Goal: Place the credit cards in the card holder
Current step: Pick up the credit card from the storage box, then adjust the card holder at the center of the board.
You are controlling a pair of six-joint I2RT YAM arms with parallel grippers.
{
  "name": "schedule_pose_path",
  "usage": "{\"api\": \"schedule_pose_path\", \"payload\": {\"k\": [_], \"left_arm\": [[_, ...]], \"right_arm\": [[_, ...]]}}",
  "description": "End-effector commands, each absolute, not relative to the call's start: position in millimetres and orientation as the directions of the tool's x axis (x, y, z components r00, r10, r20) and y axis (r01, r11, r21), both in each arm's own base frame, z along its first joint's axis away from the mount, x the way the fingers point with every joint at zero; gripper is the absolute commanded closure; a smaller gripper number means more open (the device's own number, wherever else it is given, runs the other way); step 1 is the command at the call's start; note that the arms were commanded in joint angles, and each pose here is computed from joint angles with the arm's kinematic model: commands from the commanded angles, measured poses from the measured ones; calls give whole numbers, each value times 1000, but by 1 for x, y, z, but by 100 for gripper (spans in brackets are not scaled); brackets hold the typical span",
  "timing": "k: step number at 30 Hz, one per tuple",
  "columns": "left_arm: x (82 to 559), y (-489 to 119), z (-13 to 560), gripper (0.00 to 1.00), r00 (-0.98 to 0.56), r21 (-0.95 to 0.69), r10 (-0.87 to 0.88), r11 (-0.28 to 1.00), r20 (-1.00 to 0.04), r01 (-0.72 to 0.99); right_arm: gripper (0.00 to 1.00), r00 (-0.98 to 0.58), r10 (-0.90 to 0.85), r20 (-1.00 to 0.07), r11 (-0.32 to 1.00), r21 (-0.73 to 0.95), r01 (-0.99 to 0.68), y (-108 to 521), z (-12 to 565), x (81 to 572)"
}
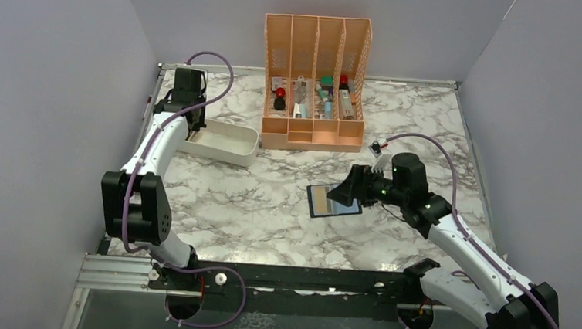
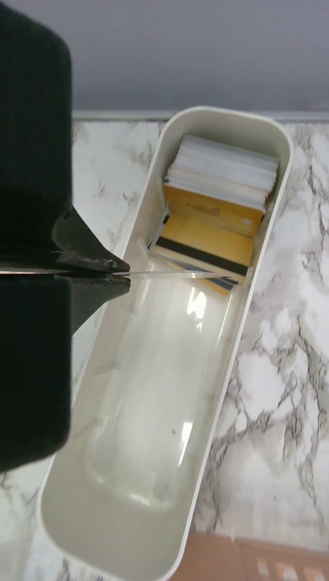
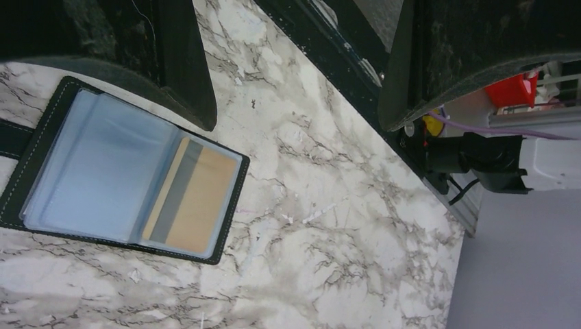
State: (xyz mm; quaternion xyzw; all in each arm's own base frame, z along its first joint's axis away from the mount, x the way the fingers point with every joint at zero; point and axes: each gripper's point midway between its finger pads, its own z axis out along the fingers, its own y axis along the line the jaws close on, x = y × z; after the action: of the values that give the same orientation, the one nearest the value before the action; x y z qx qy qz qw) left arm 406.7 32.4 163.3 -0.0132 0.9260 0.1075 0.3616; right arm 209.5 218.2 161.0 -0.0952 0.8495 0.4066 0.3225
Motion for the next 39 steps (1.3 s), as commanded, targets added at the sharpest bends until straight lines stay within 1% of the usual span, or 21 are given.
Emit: {"api": "schedule_pose_path", "payload": {"k": [1, 4, 6, 7, 10, 14, 18, 24, 28, 31, 36, 39], "left_arm": [[401, -8, 180, 100, -669, -57, -91, 996, -738, -73], [392, -40, 190, 100, -634, -220, -159, 975, -757, 18], [382, -65, 194, 100, -623, -351, -224, 933, -750, 86], [372, -81, 192, 100, -634, -426, -253, 895, -731, 134], [355, -108, 204, 100, -632, -576, -348, 795, -692, 193], [333, -137, 215, 100, -648, -731, -455, 639, -611, 240], [317, -162, 218, 100, -670, -766, -460, 587, -583, 264], [290, -208, 220, 100, -696, -775, -422, 548, -581, 315], [278, -232, 213, 100, -729, -798, -405, 511, -552, 320], [272, -245, 207, 100, -748, -797, -375, 506, -548, 331], [267, -260, 197, 100, -752, -793, -363, 510, -550, 333], [262, -269, 187, 100, -766, -792, -335, 503, -549, 347]], "right_arm": [[8, -774, 130, -619, 730, 589, -348, 207, 148, 224], [8, -767, 152, -624, 804, 529, -271, 191, 137, 235], [8, -760, 173, -626, 865, 466, -187, 174, 128, 243], [8, -753, 182, -632, 888, 434, -149, 166, 124, 247], [7, -749, 184, -636, 927, 365, -82, 152, 111, 254], [6, -777, 180, -603, 944, 327, -35, 149, 93, 261], [7, -796, 176, -579, 946, 324, -27, 155, 80, 268], [15, -823, 146, -549, 954, 299, -31, 157, 55, 270], [21, -848, 126, -515, 951, 306, -44, 161, 42, 265], [24, -861, 120, -494, 951, 306, -43, 161, 35, 261], [33, -877, 120, -466, 937, 346, -56, 166, 30, 249], [36, -880, 131, -457, 923, 380, -60, 169, 29, 242]]}}
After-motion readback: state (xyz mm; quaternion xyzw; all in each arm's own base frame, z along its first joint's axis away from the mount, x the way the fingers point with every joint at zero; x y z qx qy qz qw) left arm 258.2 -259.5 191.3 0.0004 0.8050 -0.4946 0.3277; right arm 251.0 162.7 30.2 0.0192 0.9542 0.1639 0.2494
